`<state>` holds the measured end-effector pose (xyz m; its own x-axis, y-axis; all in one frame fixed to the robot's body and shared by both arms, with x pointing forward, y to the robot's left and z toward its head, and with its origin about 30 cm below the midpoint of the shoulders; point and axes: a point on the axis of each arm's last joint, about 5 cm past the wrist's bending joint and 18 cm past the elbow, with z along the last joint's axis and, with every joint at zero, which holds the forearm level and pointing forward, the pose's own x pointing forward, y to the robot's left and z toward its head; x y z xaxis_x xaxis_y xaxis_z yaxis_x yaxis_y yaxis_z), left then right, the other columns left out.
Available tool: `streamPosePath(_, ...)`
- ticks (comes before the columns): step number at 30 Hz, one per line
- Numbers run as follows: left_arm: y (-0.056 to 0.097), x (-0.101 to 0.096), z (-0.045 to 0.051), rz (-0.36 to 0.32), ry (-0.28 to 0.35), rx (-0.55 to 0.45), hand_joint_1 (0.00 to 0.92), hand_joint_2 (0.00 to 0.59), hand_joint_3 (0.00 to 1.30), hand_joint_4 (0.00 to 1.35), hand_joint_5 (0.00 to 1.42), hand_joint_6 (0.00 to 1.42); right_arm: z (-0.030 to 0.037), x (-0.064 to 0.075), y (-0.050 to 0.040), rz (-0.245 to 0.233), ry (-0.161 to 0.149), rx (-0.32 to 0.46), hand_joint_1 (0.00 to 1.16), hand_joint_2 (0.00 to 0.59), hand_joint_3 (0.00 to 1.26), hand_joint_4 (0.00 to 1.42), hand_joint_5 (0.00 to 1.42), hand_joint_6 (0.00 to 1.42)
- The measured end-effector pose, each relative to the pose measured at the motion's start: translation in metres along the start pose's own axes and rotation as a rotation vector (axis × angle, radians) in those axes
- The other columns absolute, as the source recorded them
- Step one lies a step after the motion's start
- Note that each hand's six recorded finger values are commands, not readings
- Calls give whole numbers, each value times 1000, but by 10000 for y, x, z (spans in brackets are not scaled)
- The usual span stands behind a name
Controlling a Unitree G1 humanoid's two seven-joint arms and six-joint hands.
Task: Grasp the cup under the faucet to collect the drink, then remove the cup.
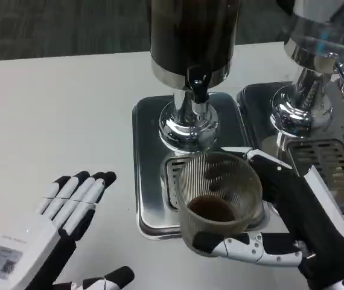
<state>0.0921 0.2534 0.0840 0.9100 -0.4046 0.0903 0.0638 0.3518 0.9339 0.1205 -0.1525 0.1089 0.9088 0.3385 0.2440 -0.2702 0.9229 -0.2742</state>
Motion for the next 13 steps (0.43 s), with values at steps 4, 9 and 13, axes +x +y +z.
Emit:
streamPosePath(4,-17,0,10,-3,2,1,0,180,3,0,0,0,-1,-3,2,2,3,1,1040,151,559,636,741,1073)
streamPosePath(9,-17,0,10,-3,2,1,0,181,4,0,0,0,3,-9,4,1,3,0,1040,151,559,636,741,1073)
streamPosePath(13,-16,4,10,-2,2,2,0,181,4,0,0,0,2,-14,8,2,5,3,1040,151,559,636,741,1073)
